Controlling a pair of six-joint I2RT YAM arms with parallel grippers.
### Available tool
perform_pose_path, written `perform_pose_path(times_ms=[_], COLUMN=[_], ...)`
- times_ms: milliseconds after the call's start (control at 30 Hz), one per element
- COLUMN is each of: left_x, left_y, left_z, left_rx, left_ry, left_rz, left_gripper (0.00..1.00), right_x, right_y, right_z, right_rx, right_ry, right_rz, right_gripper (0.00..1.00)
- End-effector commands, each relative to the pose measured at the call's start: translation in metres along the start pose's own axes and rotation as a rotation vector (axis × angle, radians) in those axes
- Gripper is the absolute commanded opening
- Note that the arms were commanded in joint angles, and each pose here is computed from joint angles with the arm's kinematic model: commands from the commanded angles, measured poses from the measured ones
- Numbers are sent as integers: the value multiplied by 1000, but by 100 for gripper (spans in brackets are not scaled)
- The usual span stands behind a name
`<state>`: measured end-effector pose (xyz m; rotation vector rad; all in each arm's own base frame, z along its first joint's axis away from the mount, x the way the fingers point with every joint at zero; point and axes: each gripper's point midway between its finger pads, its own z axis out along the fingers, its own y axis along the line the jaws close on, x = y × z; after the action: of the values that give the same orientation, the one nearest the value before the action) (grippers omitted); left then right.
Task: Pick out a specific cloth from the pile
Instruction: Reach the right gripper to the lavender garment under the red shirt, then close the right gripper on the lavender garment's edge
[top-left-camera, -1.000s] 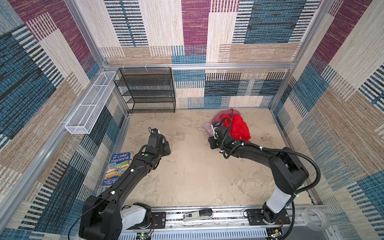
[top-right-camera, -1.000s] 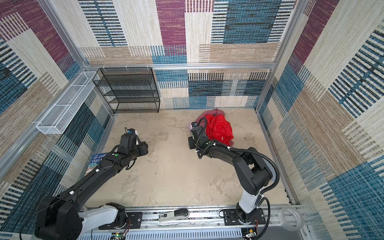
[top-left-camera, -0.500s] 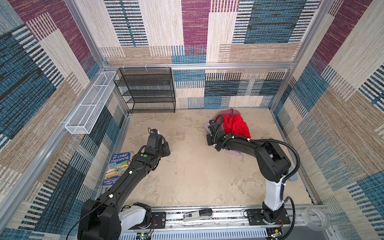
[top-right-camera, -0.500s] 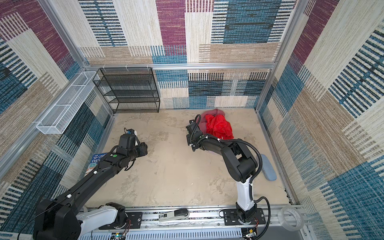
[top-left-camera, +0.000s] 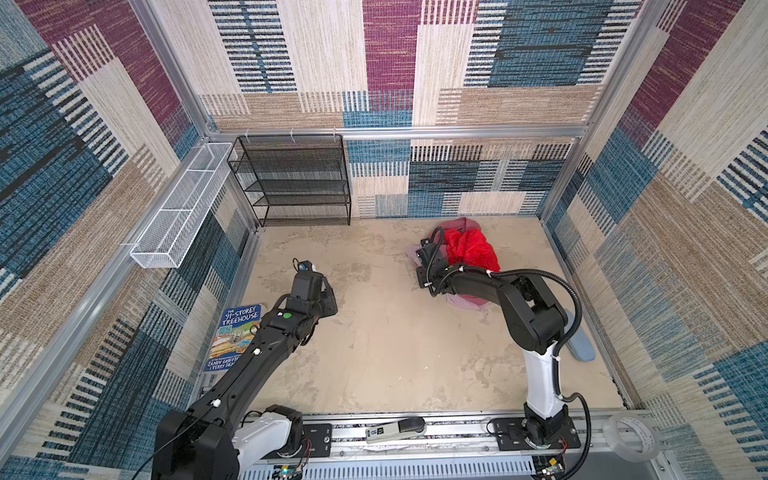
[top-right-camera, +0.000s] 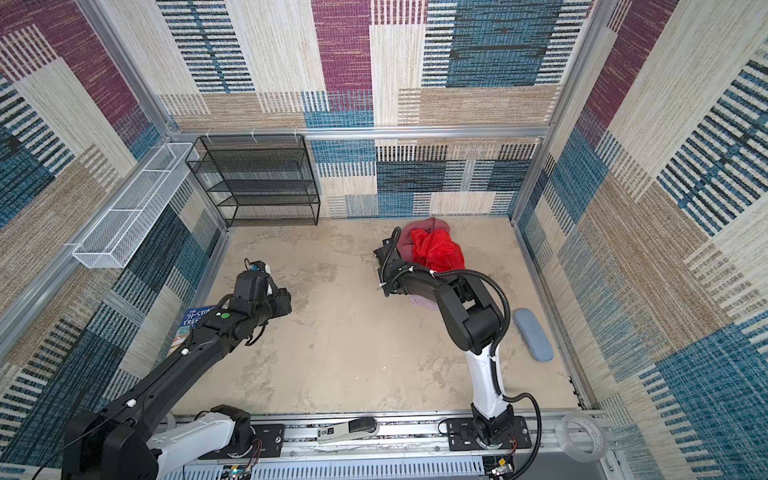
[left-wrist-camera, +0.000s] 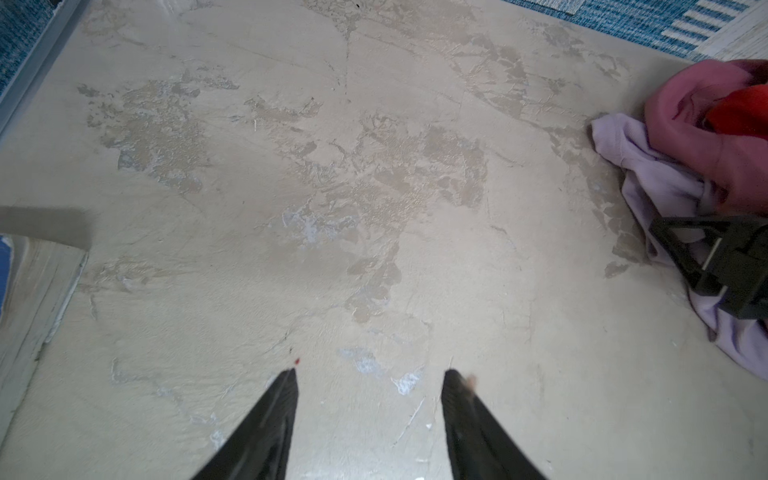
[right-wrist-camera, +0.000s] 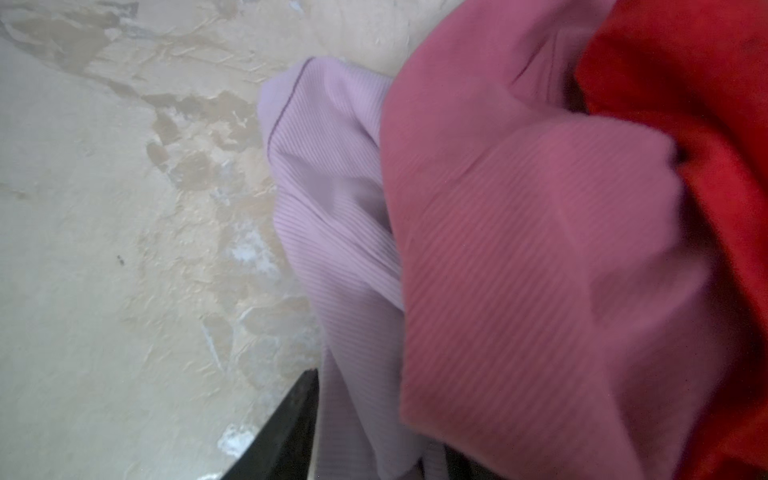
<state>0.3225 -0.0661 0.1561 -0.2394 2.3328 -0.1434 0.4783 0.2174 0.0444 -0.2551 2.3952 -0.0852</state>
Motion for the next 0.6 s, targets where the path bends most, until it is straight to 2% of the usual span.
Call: perform_pose_path(times_ms=[0,67,133,267,300,567], left_x=[0,0,0,1,1,1], left_y=[5,6,7,11,12,16], left_z=[-4,-5,-7,-12,-13,-23], left_rx=[-22,-29,-32,-43,-44,-50], left_ry=[0,1,-2,-7,-11,-32], left_rz=[24,26,26,29,28,32], left_gripper=[59,59,59,59,59,59], right_x=[-3,-2,-2,-3,-5,-38], right_y=[2,2,3,2,2,-10], right_z=[8,12,15,16,14,-26], right_rx=[-3,-4,-8,-11,-14,-64], right_ry=[-6,-2,4,4,-5,-97], right_rz=[-4,-5,-3,15,23,116], right_gripper=[50,50,41,3,0,0])
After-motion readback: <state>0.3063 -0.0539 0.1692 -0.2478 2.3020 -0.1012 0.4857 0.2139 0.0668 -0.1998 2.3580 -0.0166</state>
